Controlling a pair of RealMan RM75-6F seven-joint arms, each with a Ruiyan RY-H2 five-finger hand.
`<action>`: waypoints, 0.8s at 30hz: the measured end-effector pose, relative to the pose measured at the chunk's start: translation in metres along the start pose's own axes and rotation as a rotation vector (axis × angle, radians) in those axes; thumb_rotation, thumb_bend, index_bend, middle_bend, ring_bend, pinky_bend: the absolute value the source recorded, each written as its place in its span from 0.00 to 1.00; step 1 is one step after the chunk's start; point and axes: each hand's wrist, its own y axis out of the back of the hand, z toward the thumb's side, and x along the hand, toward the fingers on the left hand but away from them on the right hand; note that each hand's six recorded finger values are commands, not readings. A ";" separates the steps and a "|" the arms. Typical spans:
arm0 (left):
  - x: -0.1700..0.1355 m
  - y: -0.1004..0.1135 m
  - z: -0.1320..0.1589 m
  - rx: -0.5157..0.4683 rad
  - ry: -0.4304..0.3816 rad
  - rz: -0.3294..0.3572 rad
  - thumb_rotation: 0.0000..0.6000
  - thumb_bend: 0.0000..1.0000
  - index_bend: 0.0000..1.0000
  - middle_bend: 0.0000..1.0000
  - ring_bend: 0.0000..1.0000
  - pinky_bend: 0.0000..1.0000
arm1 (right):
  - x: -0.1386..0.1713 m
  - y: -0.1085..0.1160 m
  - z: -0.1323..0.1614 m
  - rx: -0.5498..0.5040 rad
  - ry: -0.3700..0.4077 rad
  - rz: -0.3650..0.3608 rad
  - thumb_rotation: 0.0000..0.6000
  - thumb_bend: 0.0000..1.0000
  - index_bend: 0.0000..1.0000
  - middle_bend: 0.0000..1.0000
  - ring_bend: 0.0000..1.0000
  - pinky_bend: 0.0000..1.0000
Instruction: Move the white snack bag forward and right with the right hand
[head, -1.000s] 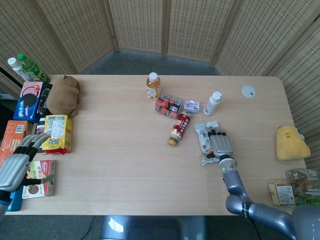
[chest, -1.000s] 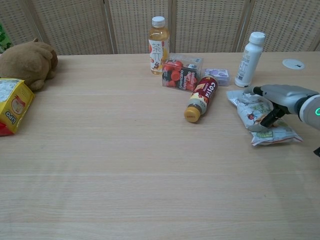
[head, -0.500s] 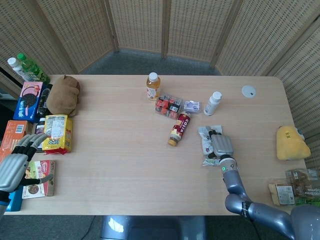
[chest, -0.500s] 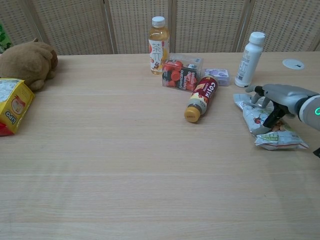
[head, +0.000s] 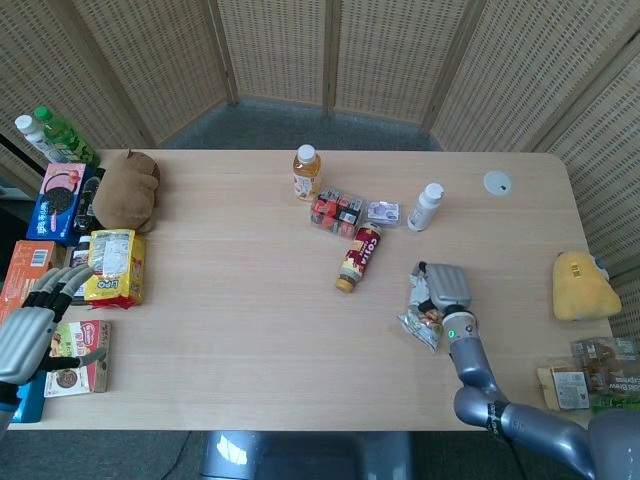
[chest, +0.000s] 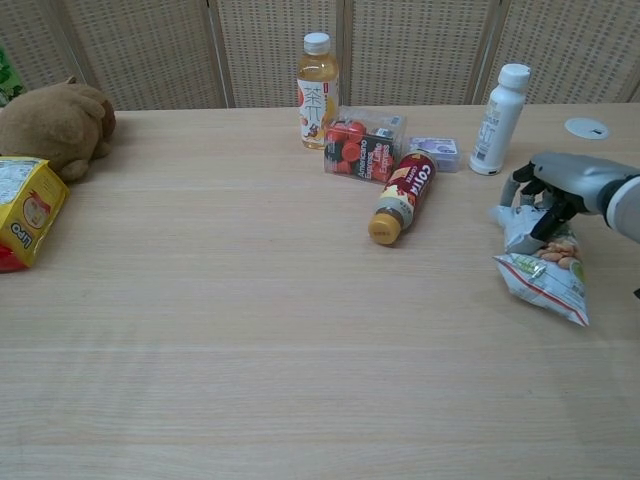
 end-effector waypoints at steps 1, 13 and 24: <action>0.000 0.000 0.000 0.000 0.000 0.001 0.96 0.07 0.00 0.00 0.00 0.00 | 0.000 0.003 0.000 -0.001 0.001 -0.005 1.00 0.10 0.42 0.75 1.00 1.00; -0.001 -0.001 0.001 -0.003 -0.001 0.000 0.96 0.07 0.00 0.00 0.00 0.00 | 0.003 0.058 0.004 -0.023 0.044 -0.102 1.00 0.11 0.44 0.77 1.00 1.00; -0.003 -0.007 0.001 -0.009 0.002 -0.009 0.95 0.07 0.00 0.00 0.00 0.00 | 0.008 0.129 0.028 -0.046 0.129 -0.189 1.00 0.11 0.44 0.77 1.00 1.00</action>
